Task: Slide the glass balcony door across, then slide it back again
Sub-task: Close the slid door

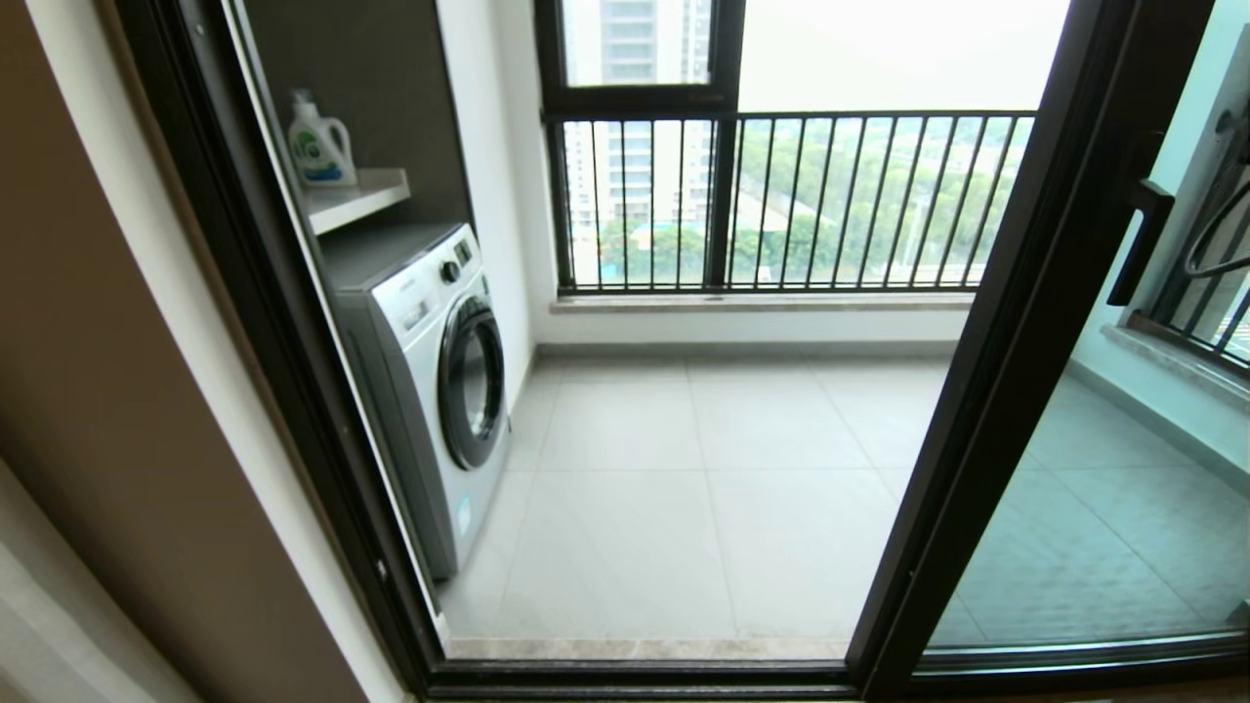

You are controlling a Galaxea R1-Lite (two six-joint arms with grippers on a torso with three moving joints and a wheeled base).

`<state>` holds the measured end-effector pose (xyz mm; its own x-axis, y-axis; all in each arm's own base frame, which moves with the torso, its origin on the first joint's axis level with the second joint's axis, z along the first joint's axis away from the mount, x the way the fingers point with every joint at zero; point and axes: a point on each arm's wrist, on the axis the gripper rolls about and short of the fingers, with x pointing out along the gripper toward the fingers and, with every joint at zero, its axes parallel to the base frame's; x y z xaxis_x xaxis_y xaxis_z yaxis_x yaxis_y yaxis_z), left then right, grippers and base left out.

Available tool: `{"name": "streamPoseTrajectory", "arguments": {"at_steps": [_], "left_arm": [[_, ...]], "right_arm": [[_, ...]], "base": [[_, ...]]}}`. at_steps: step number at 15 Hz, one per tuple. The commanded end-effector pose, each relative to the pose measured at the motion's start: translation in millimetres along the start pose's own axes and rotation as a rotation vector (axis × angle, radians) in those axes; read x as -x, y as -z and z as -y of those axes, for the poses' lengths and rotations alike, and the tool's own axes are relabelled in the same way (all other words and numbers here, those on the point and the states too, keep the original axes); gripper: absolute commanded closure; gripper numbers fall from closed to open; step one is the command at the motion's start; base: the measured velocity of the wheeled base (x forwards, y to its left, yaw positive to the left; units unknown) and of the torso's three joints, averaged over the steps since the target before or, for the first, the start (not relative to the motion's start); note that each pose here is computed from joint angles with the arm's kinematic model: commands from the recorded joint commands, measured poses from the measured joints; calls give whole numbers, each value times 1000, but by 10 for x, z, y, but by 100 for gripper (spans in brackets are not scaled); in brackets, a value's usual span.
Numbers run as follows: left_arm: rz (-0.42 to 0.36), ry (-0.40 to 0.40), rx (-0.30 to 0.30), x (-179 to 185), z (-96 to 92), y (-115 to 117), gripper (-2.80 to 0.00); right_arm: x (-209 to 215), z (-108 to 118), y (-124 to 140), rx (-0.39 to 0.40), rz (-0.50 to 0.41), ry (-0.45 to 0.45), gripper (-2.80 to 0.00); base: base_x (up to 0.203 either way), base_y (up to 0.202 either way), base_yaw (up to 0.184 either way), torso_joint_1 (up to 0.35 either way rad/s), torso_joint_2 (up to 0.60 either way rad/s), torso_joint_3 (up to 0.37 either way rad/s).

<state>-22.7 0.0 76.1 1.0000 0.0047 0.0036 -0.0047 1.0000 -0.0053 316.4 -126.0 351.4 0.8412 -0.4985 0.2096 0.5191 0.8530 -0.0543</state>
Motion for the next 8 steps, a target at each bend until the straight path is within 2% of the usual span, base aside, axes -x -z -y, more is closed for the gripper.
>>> {"name": "streamPoseTrajectory", "arguments": {"at_steps": [1, 3, 8], "left_arm": [[-1, -1, 1, -1, 0, -1, 0], [-1, -1, 1, -1, 0, -1, 0], [-1, -1, 1, -1, 0, -1, 0]], "right_arm": [[-12, 244, 128, 17, -37, 45, 0], [-85, 347, 277, 8, -75, 47, 0], [-253, 309, 589, -19, -147, 16, 0]], "base": [[0, 0, 0, 0, 0, 0], [0, 0, 0, 0, 0, 0], [0, 0, 0, 0, 0, 0]]}}
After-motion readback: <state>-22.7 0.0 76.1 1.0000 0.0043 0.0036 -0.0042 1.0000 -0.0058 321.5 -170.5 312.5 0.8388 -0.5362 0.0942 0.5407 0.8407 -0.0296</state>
